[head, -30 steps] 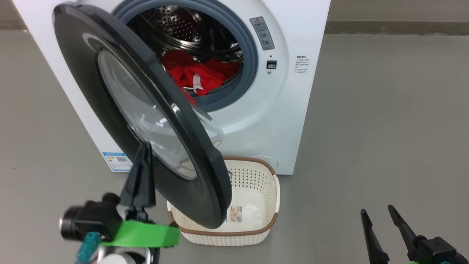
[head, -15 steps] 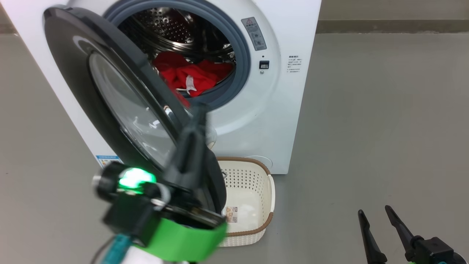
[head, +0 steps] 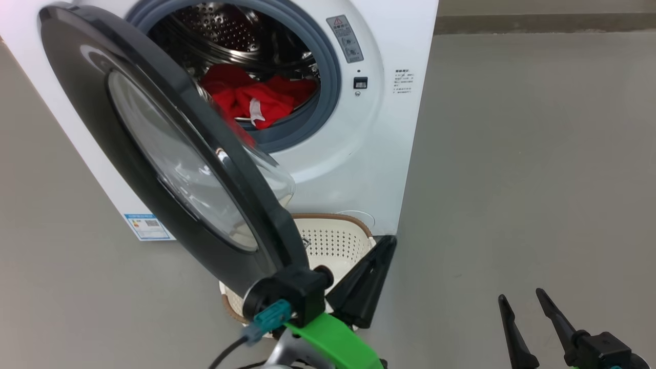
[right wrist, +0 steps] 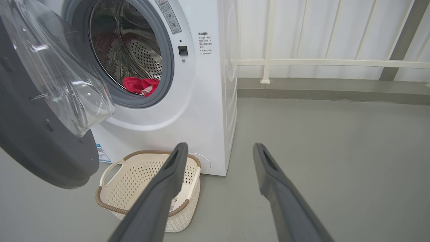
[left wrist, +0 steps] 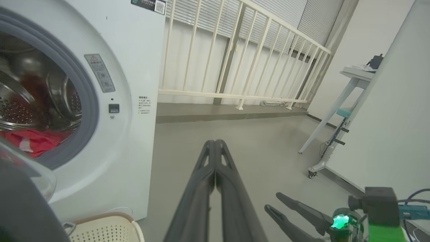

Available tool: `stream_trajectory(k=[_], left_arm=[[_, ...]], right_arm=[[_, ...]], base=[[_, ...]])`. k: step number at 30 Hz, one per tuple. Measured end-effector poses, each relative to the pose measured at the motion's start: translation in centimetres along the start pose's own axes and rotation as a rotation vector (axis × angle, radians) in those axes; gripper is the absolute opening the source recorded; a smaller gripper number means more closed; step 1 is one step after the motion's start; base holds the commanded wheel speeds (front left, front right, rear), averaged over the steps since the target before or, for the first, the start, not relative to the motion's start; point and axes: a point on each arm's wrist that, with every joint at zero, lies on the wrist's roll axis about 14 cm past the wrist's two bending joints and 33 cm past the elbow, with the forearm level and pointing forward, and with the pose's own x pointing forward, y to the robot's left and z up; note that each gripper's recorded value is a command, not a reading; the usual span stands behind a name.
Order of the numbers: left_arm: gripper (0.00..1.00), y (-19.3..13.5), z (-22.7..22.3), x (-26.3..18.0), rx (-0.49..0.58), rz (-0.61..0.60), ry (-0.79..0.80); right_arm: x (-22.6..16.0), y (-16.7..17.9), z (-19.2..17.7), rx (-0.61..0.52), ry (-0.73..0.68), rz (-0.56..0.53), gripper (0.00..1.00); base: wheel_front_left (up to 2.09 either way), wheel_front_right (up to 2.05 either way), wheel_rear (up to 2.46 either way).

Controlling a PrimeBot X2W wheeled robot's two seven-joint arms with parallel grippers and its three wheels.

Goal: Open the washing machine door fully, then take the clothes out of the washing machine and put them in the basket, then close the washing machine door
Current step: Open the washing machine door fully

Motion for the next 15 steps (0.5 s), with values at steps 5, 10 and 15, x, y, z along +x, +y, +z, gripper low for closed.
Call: stream_trajectory(k=[5, 10, 15], left_arm=[[0.00, 2.2, -3.4, -0.1, 0.000, 0.082, 0.117], [0.00, 4.2, -5.6, -0.5, 0.012, 0.151, 0.177], [0.00, 5.5, -5.8, -0.4, 0.027, 0.182, 0.167]], right_arm=[[0.2, 0.0, -0.2, 0.001, 0.008, -0.001, 1.00], [0.3, -0.2, -0.3, 0.001, 0.009, -0.005, 1.00], [0.3, -0.2, -0.4, 0.002, 0.012, -0.007, 1.00]], base=[[0.00, 0.00, 0.00], [0.00, 0.00, 0.00], [0.00, 0.00, 0.00]])
